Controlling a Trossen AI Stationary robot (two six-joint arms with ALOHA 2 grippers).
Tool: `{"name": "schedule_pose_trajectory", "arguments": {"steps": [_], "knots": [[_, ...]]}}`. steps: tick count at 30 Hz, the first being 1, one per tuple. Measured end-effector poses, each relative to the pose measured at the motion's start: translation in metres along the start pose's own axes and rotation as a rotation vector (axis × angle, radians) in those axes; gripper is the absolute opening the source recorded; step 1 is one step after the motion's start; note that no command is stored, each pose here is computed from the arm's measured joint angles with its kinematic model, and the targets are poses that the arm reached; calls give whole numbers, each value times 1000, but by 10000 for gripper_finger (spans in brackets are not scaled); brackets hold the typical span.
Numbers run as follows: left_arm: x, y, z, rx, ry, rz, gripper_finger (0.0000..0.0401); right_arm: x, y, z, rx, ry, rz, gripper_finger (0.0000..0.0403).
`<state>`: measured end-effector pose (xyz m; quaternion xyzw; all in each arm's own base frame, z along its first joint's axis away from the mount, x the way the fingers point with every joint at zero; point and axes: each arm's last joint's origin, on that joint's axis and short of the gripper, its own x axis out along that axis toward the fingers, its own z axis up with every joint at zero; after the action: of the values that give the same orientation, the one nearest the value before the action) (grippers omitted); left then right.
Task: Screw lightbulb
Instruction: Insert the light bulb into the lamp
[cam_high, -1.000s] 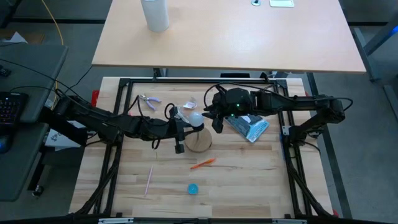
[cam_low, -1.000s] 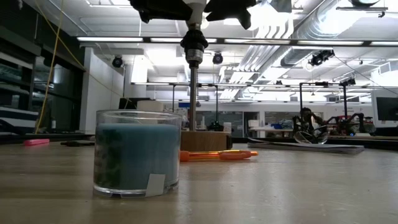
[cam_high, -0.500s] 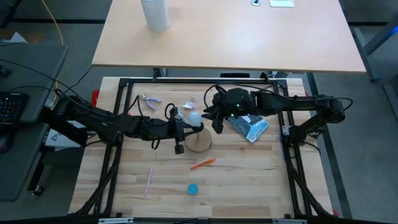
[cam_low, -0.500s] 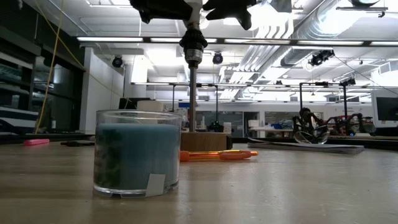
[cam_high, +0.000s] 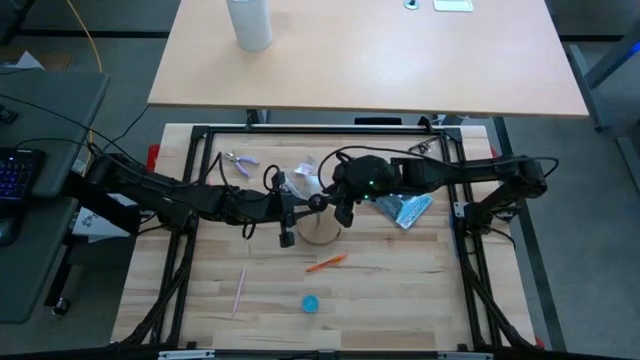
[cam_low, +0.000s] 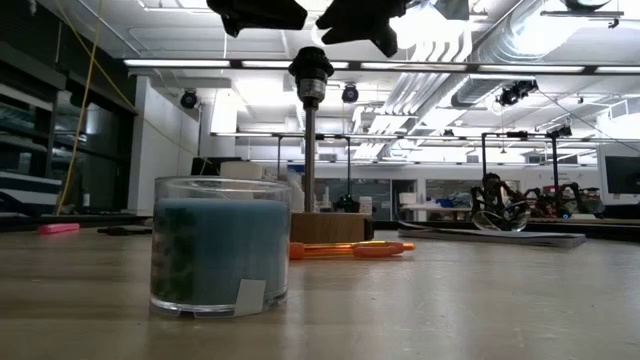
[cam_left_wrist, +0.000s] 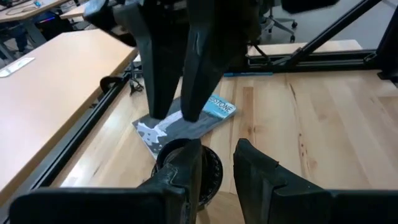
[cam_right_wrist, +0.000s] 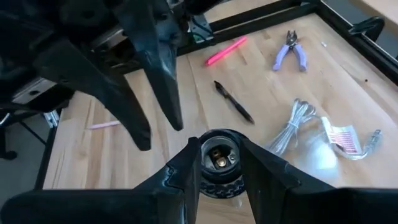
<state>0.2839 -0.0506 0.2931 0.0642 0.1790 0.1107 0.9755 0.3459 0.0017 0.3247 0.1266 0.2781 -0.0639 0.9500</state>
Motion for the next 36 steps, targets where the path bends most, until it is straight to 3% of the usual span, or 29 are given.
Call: {"name": "schedule_pose_trajectory", "arguments": {"steps": [5, 10, 15, 23, 27, 32, 36], "knots": [[-20, 10, 3, 8, 29, 37, 78, -14, -9, 7, -6, -38, -60, 103], [-44, 31, 4, -94, 55, 164, 78, -28, -25, 16, 22, -84, -107, 104], [-46, 54, 0, -147, 110, 192, 96, -31, -35, 19, 105, -101, -125, 104], [-9, 106, -19, -209, 232, 194, 173, -31, -40, 16, 173, -65, -143, 110], [19, 143, -37, -212, 280, 110, 207, -27, -41, 12, 228, -30, -155, 136], [55, 178, -74, -110, 467, 12, 218, -26, -37, 10, 246, -27, -153, 163], [80, 193, -83, 36, 503, -50, 219, -26, -34, 9, 252, -25, -146, 171]]}}
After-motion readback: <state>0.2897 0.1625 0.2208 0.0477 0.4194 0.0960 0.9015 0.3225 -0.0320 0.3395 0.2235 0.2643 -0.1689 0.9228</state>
